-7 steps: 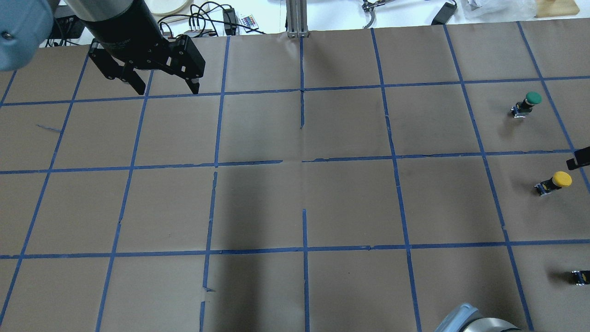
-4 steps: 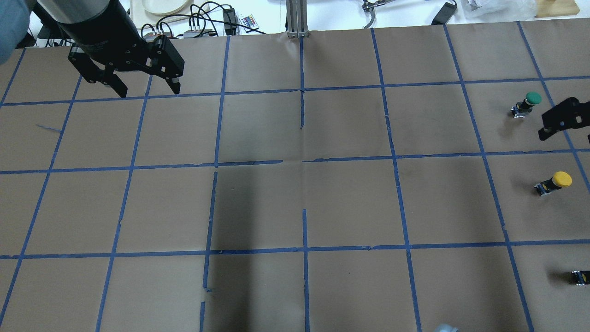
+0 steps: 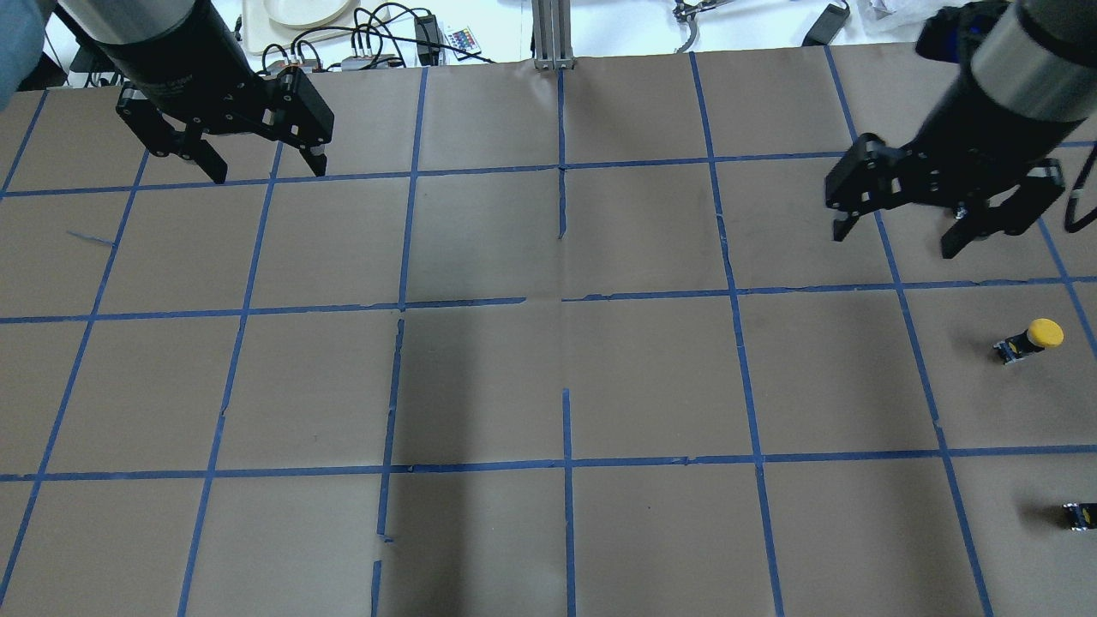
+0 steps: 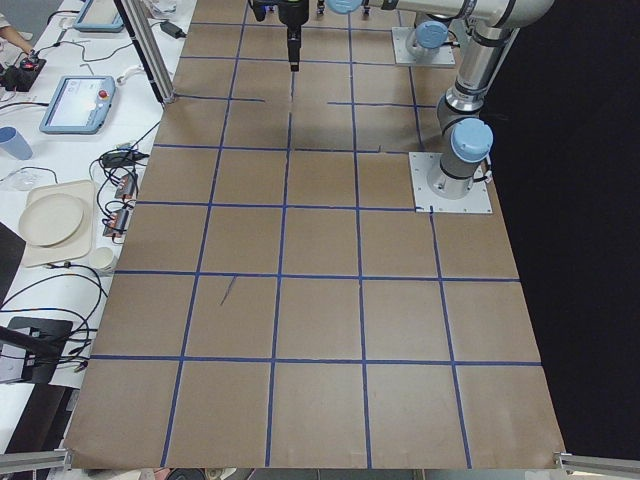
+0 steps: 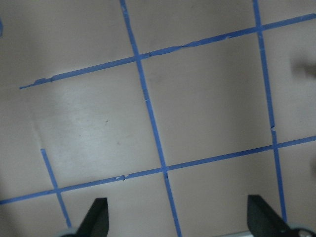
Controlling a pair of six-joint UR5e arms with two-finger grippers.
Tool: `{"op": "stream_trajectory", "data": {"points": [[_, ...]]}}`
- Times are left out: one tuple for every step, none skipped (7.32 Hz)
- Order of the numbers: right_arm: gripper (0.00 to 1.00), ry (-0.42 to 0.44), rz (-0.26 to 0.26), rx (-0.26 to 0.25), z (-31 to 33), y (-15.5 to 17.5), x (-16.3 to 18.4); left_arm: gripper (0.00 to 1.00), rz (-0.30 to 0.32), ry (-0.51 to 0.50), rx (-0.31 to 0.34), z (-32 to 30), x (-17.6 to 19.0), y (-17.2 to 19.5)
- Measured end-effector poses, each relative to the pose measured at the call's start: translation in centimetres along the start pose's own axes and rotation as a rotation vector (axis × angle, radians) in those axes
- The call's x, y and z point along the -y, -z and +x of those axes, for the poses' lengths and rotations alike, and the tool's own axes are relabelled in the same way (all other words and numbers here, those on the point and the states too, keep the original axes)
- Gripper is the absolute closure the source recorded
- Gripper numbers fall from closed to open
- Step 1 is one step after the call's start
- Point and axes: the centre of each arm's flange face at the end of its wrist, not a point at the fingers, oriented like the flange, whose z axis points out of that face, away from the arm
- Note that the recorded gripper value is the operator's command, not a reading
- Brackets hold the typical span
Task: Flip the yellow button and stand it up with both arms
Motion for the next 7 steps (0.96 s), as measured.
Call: {"op": "stream_trajectory", "data": {"points": [[0.00,0.023,-0.008,-0.005,-2.2,-0.6,-1.2,0.00,-0.001,-0.001,0.004,0.0,0.0,0.0],[0.00,0.027,0.000,-0.003,-2.9,-0.9,-1.5,0.00,-0.001,-0.005,0.008,0.1,0.0,0.0],[0.00,0.027,0.015,0.000,-3.0,-1.0,-1.3,0.00,-0.001,-0.008,0.011,0.1,0.0,0.0],[0.00,0.020,0.024,-0.001,-2.5,-1.0,-0.9,0.00,0.000,-0.007,0.018,0.1,0.1,0.0],[0.00,0.004,0.026,-0.004,-1.7,-1.0,-0.5,0.00,0.001,-0.007,0.026,0.0,0.1,0.0],[0.00,-0.012,0.024,-0.011,-0.9,-1.0,-0.3,0.00,-0.002,-0.009,0.029,0.1,0.1,0.0],[0.00,-0.020,0.023,-0.017,-0.5,-1.0,-0.2,0.00,-0.006,-0.015,0.028,0.3,-0.1,0.0]]}}
